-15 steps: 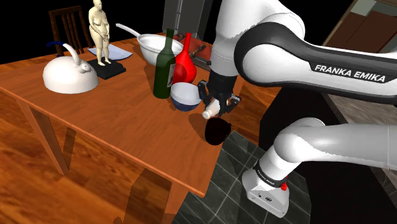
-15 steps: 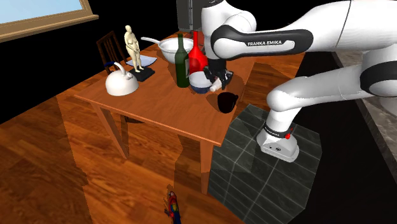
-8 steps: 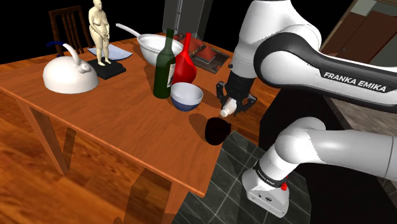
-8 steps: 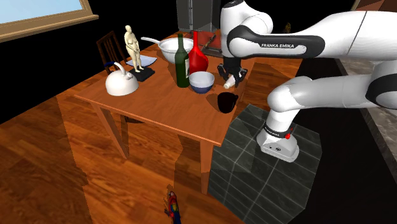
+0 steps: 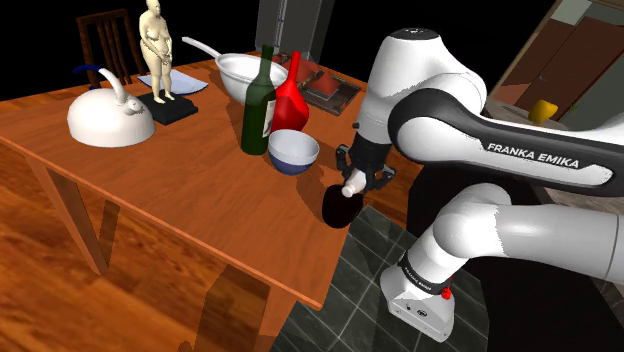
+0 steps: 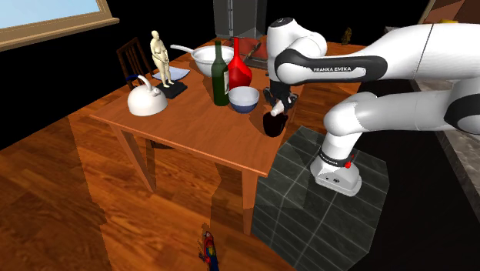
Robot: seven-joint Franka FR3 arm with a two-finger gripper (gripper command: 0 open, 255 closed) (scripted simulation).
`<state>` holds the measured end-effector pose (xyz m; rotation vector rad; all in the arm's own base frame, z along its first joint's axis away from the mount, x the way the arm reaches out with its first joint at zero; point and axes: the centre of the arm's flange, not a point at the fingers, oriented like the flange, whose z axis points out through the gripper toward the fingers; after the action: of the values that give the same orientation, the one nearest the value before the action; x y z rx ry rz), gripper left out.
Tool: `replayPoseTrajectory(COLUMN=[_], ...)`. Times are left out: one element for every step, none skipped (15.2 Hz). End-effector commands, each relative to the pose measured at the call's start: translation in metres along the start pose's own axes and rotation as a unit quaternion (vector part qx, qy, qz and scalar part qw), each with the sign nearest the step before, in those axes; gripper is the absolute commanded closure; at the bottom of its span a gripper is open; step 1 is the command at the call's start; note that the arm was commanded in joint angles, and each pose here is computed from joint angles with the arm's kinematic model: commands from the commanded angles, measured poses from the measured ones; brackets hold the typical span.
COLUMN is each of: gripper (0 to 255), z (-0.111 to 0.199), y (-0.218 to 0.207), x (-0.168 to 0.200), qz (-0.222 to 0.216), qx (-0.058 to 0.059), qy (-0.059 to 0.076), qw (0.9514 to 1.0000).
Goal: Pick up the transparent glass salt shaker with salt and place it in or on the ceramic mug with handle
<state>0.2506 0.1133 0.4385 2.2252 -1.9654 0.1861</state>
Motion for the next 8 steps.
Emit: replayPoseTrajectory(gripper=[255,255,255,255,255,255,255,255], z=[0.0107,0.0159,0.0185,0.0185,0.0185,0.0185,0.0185,0.0185], y=[-0.0009,-0.0011,-0.0012,-0.0012,-0.0012,-0.0012,-0.0012,-0.0012], x=[-0.0015,-0.0026,-0.0031,-0.0031,-0.0031,-0.0031,-0.0031,-0.0031], qz=[0.000,0.000,0.000,0.000,0.000,0.000,0.000,0.000], qx=[0.000,0.000,0.000,0.000,0.000,0.000,0.000,0.000], qy=[0.000,0.000,0.000,0.000,0.000,0.000,0.000,0.000], qw=[1.0000,1.0000,1.0000,1.0000,1.0000,1.0000,1.0000,1.0000])
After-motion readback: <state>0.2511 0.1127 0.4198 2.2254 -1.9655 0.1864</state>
